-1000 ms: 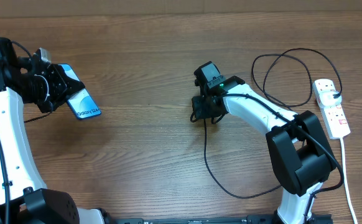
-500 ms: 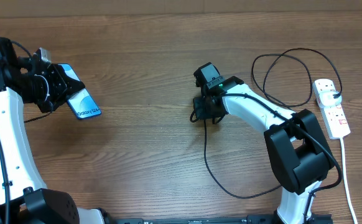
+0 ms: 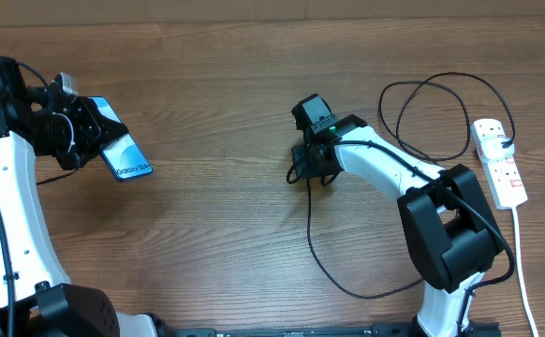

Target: Plug charger to phone and switch on socket

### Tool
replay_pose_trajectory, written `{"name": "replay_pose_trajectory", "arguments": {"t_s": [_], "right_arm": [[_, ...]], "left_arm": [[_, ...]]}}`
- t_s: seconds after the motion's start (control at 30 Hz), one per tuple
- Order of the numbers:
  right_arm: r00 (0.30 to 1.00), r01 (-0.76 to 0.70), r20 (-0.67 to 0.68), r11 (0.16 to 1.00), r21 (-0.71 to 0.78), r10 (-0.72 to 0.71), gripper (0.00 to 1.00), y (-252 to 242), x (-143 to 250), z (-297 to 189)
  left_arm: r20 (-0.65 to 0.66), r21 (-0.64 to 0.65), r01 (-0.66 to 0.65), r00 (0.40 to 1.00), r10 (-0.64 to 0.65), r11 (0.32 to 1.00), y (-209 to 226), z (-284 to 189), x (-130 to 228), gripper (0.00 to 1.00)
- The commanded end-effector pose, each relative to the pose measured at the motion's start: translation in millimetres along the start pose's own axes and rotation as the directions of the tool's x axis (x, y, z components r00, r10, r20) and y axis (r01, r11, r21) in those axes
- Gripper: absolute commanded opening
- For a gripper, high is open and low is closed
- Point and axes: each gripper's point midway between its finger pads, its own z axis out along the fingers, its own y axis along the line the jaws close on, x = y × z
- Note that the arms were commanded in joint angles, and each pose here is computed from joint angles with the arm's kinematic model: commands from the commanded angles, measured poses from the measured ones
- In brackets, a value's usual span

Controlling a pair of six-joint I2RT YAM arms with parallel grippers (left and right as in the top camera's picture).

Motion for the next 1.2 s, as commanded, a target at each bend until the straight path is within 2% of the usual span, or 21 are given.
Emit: {"name": "replay_pose_trajectory", "arguments": {"t_s": [0.0,0.33,0.47,0.77,0.97,1.1,1.17], "right_arm": [[1.0,0.002,-0.015,1.0,0.027,-0.002,0.2,-5,4,10],[0.999,0.007,-0.047,0.999,0.036,-0.005,0.18,-7,11,11],[0.999,0.007,-0.047,0.999,0.036,-0.005,0.07,-7,11,11],[0.999,0.006,-0.052,0.999,0.034,-0.004,0.04,-7,12,10],[0.998,0.004,-0.065,1.0,0.021,-0.003,0.04,-2,9,1],[0.997,-0.007,-0.084,0.996,-0.085,0.0,0.04,15,10,0],[0.995,-0.023,-0.102,0.982,-0.189,0.004,0.04,29,10,-6]], "left_arm": [[0.015,0.039,-0.036,0.999,0.036,0.999,-11,-8,0,0.04],[0.016,0.04,-0.037,0.999,0.036,0.999,-11,-8,0,0.04],[0.016,0.04,-0.037,0.999,0.036,0.999,-11,-8,0,0.05],[0.016,0.044,-0.048,0.999,0.048,0.998,-12,-8,0,0.04],[0.004,0.153,-0.101,0.995,0.102,0.983,-31,-9,4,0.04],[-0.009,0.283,-0.111,0.993,0.119,0.953,-53,-14,9,0.04],[-0.012,0.37,-0.131,0.989,0.146,0.92,-68,-20,12,0.04]]}}
